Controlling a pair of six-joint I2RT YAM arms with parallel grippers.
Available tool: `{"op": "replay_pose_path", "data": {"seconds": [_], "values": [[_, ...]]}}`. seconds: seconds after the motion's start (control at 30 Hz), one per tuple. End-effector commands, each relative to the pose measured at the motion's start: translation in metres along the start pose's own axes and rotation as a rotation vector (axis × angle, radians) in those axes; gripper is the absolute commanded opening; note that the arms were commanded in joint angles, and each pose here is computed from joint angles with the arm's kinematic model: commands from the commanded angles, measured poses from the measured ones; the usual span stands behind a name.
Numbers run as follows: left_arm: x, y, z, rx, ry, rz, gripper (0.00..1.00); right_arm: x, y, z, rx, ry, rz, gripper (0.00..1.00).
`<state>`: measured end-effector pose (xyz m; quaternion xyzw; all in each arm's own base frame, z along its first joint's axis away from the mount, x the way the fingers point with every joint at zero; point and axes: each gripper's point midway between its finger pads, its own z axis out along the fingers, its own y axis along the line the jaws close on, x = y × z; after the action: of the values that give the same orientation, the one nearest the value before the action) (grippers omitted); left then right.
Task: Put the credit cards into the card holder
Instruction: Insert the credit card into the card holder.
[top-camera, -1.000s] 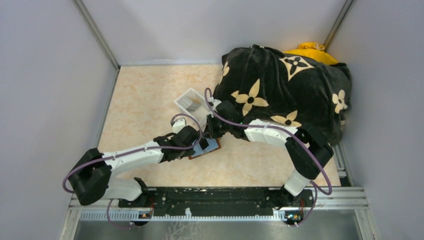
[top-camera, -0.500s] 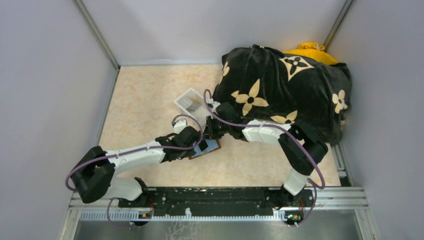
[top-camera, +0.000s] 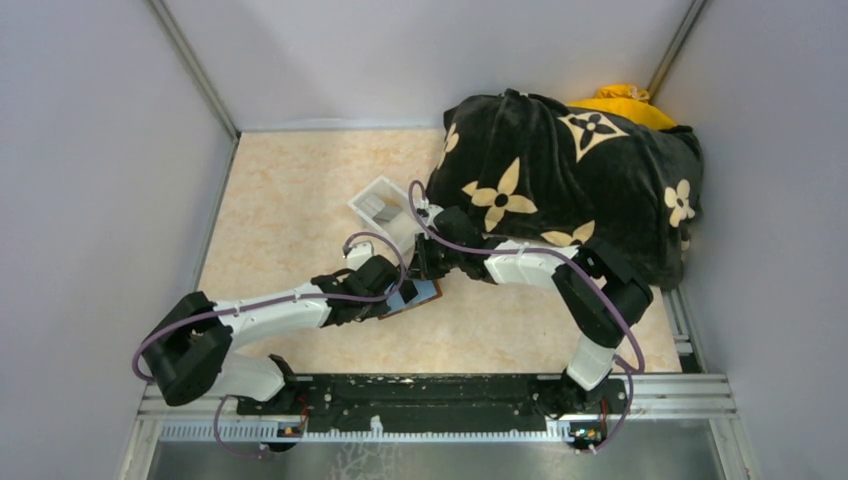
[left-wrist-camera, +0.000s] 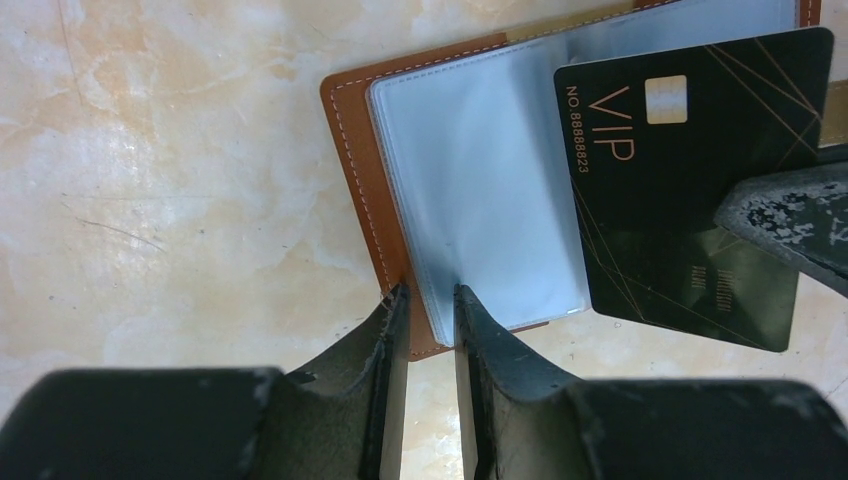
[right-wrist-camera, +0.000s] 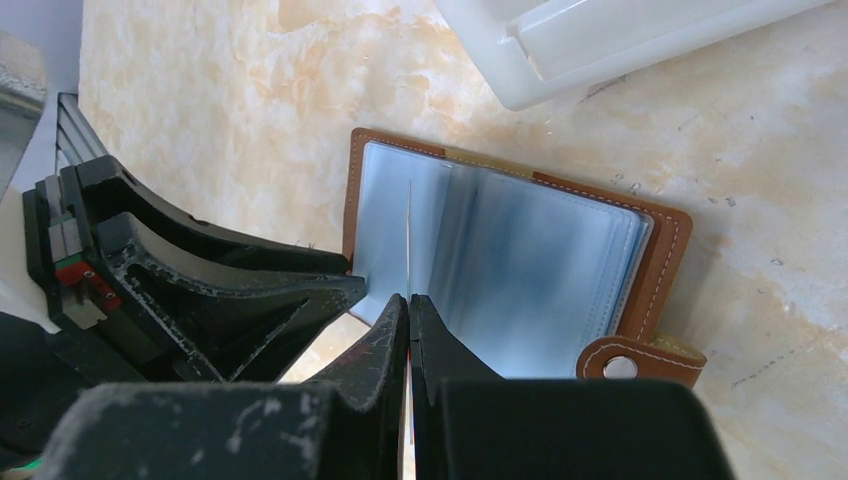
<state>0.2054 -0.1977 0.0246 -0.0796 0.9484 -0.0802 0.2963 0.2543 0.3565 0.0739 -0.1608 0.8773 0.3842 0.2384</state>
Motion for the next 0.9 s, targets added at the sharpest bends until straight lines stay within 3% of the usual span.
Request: {"op": "replay_pose_path", "data": {"seconds": [0.0, 0.87], "values": [[0.005, -0.001, 0.003, 0.005, 0.01, -0.005, 0.29, -0.01, 0.0, 0.005, -0.024, -0.037, -0.002, 0.0], [0.011, 0.002, 0.005, 0.001, 0.026, -0.004, 0.29, -0.007, -0.011, 0.01, -0.02, -0.041, 0.05, 0.0]]}}
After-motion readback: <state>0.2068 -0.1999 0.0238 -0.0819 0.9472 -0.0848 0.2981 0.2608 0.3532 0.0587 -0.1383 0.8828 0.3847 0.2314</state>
